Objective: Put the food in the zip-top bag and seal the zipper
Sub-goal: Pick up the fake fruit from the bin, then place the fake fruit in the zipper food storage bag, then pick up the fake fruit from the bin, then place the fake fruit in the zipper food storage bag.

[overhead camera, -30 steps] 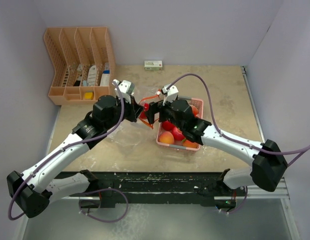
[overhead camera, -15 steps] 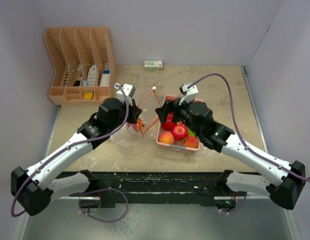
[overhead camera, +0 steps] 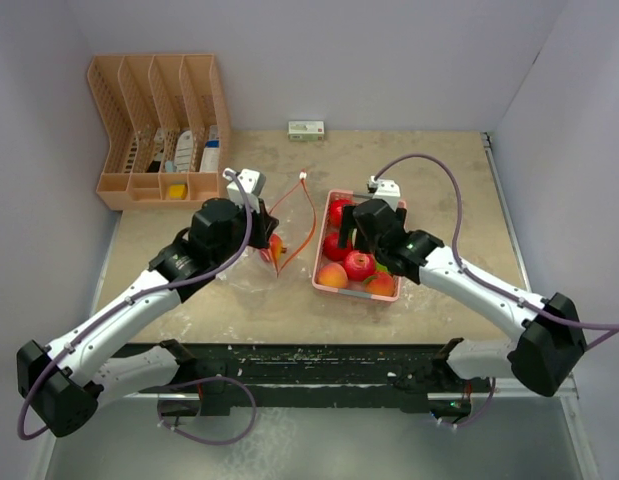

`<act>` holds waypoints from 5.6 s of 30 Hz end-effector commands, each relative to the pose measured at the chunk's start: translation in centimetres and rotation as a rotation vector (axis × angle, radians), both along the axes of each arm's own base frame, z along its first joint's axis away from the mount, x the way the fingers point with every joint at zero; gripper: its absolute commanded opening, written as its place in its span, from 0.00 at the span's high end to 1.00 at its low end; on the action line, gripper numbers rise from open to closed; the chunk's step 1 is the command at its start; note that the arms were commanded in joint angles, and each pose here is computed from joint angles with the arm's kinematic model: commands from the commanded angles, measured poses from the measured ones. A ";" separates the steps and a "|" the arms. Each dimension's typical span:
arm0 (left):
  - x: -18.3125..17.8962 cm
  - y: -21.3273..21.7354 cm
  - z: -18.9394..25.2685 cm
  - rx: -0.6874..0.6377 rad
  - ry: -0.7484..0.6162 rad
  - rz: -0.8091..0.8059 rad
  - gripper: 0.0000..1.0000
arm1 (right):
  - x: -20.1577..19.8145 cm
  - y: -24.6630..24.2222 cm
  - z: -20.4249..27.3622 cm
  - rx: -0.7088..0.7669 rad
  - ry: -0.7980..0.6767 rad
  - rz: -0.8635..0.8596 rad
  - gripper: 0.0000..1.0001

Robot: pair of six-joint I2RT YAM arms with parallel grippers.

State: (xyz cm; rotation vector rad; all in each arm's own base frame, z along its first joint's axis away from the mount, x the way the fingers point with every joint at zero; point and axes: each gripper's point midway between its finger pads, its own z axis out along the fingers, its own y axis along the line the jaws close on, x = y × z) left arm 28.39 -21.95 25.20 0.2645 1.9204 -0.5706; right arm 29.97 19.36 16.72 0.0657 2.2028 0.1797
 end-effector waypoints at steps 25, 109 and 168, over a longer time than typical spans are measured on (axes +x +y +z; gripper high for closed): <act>-0.5 0.7 2.0 -0.018 -0.063 0.005 1.00 | -1.9 0.0 -11.8 -0.019 0.307 -0.007 0.13; -0.6 2.8 3.7 0.005 -0.104 0.081 1.00 | 9.0 2.3 2.9 0.041 -0.066 -0.014 0.01; -0.2 2.9 2.7 0.023 -0.084 0.098 1.00 | -2.8 8.0 15.3 0.329 -0.406 0.630 0.35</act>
